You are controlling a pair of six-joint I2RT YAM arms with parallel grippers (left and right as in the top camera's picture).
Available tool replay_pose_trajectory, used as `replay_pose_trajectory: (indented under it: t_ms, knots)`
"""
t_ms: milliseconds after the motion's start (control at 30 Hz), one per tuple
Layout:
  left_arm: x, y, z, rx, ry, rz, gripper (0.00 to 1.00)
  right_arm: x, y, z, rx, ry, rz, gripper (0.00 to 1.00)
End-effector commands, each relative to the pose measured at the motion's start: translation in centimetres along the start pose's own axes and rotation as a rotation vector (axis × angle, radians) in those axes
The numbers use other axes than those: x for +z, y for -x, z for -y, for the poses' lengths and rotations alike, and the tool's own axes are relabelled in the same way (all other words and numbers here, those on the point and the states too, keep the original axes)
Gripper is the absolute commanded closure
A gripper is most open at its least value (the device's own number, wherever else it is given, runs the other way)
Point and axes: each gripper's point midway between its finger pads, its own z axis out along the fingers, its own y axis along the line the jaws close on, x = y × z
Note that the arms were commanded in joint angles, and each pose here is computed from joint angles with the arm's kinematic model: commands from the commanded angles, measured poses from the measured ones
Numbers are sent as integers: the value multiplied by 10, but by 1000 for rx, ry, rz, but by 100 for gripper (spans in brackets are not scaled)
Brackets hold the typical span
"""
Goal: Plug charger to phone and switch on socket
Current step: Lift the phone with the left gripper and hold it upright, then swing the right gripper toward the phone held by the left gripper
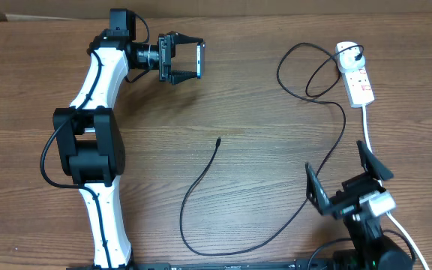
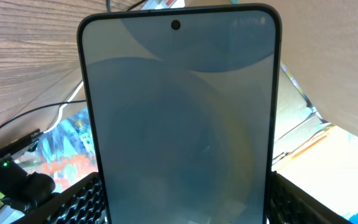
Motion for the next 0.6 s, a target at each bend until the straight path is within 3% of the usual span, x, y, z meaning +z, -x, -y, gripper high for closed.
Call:
replay_pose_trajectory:
  t_ms: [0,133,300,467,567]
  knots:
    - [-3,-10,12,28,-22,-39,30,-1,34,-20,16,117,102,0]
    - [-3,-10,12,27,-22,-39,30,16,61,-15,-15,105,38,0]
    - [-3,-10,12,27,-22,-39,30,54,54,-2,-47,106,-247,0]
    - [-3,-10,12,26,-21,-36,30,98,20,15,109,112,-621,0]
    - [-3,-9,12,25,-19,-31,30,123,-7,7,261,210,-817,0]
